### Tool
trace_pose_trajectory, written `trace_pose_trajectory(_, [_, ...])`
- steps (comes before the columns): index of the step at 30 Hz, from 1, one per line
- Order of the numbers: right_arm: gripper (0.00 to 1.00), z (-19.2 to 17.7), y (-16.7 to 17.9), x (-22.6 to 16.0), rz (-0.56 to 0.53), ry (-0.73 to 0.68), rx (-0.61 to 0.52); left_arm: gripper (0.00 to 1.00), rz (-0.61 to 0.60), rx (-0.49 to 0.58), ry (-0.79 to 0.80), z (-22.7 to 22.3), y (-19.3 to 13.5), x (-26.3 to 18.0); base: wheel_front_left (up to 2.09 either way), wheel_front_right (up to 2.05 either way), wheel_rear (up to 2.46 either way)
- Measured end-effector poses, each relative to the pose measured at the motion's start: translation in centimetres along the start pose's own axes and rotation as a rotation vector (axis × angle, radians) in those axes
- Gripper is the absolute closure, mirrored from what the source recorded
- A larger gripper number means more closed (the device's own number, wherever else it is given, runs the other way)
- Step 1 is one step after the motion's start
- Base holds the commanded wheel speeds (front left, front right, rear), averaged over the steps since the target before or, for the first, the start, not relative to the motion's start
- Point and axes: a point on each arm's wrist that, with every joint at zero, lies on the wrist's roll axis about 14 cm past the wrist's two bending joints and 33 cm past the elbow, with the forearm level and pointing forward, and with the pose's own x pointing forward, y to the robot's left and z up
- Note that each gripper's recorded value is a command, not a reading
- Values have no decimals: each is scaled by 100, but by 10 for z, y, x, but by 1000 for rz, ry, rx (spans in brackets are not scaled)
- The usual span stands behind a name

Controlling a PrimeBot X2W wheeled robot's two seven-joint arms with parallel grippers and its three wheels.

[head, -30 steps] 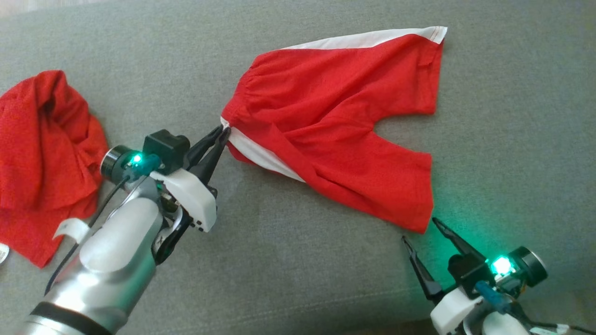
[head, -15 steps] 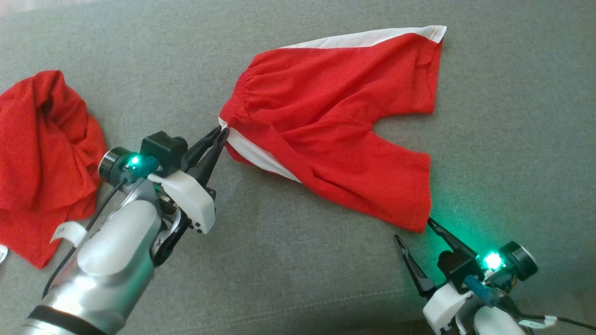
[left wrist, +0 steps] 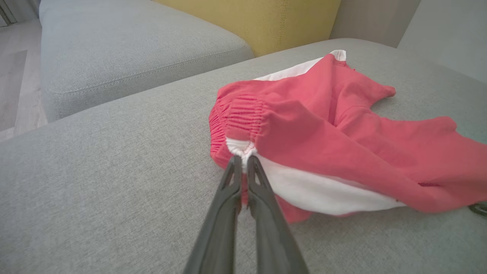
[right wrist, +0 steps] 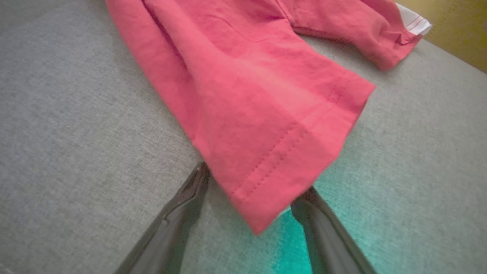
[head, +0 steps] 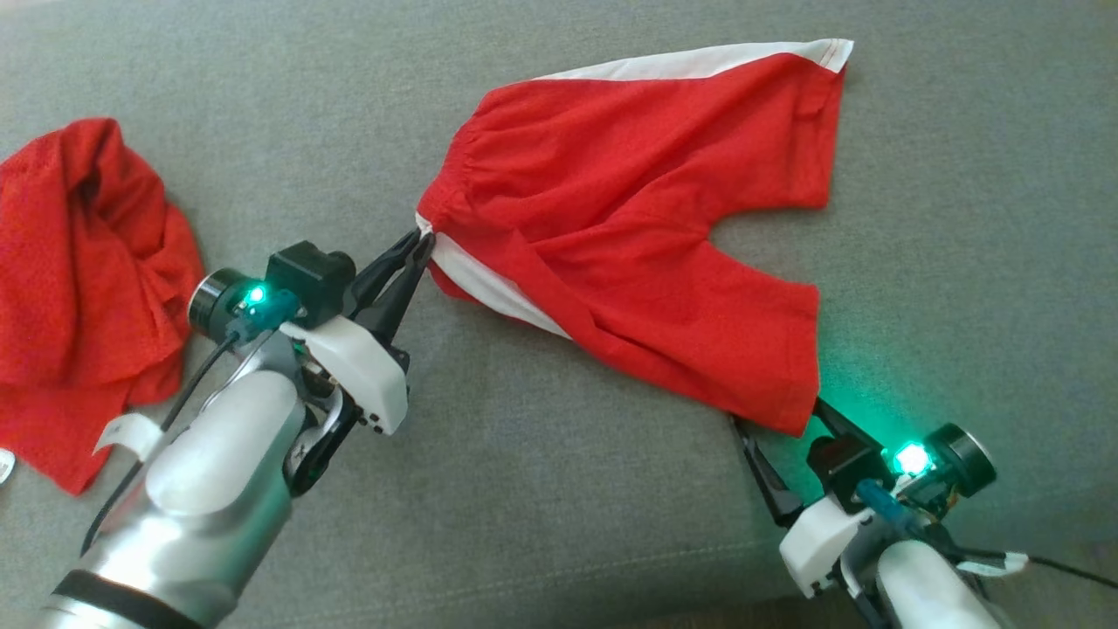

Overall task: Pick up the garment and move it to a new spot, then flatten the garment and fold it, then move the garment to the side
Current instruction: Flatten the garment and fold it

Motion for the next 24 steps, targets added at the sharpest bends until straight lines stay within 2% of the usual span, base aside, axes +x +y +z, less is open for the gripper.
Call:
trace_pose_trajectory(23, [0, -6, -12, -2, -19, 176, -11, 100, 7, 9, -14, 7, 1, -3, 0, 0, 0])
trace_pose_trajectory(24, [22, -6, -12, -2, -19, 183, -4, 100, 7, 10, -16, 8, 1, -3, 0, 0, 0])
